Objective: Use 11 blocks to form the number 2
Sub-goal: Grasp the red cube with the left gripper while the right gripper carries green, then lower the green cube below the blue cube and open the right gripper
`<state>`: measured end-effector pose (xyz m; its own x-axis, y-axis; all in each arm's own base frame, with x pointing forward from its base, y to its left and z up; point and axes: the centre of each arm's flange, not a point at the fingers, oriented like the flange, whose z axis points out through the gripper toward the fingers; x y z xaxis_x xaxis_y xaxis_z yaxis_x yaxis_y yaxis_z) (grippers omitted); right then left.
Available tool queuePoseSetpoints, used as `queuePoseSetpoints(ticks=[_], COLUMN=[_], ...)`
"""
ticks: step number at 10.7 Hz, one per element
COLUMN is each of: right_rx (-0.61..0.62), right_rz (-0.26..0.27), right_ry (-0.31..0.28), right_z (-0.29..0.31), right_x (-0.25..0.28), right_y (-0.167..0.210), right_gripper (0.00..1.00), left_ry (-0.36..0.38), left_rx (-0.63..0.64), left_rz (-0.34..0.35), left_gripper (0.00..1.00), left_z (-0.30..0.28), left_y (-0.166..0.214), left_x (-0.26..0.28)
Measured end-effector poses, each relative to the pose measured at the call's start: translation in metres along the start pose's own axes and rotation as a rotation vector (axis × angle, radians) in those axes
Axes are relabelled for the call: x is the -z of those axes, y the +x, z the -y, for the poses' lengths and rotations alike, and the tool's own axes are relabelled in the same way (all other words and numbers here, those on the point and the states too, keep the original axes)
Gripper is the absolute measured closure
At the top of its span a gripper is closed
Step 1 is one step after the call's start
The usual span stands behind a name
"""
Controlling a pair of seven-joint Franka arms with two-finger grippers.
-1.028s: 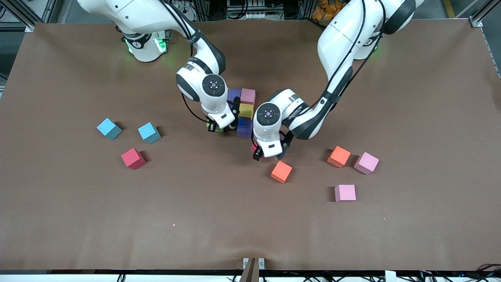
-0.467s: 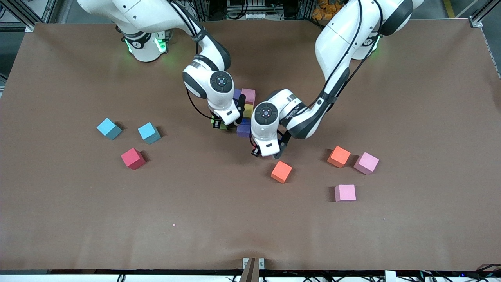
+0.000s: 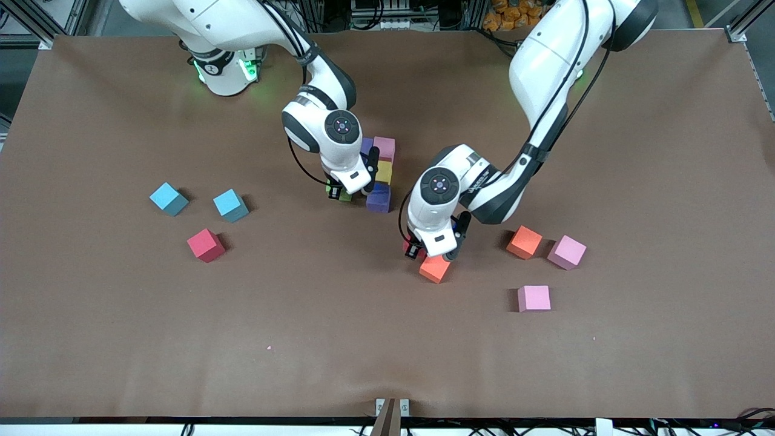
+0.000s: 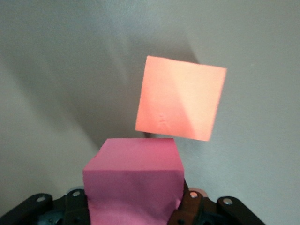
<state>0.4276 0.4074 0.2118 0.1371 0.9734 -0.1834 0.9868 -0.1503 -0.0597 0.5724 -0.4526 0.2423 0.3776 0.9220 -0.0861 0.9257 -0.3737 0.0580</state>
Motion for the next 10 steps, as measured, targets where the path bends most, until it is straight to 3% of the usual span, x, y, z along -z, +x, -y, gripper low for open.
queuePoseSetpoints(ticks=[4,10], right_rx=[-0.011,0.0], right_rz=[-0.031,-0.01], right_ry=[-0.024,-0.034], right_z=[-0.015,-0.019], right_x=[0.015,0.005], right_y=[0.01,0.025], right_gripper=[0.48,0.48], left_ry=[-0.008,-0.004], left_rx=[0.051,0.095], left_rz=[0.013,0.007], left_gripper=[0.39,0.39], left_z=[-0.007,-0.011], left_y=[0.017,0.033], left_x=[0.031,0.047])
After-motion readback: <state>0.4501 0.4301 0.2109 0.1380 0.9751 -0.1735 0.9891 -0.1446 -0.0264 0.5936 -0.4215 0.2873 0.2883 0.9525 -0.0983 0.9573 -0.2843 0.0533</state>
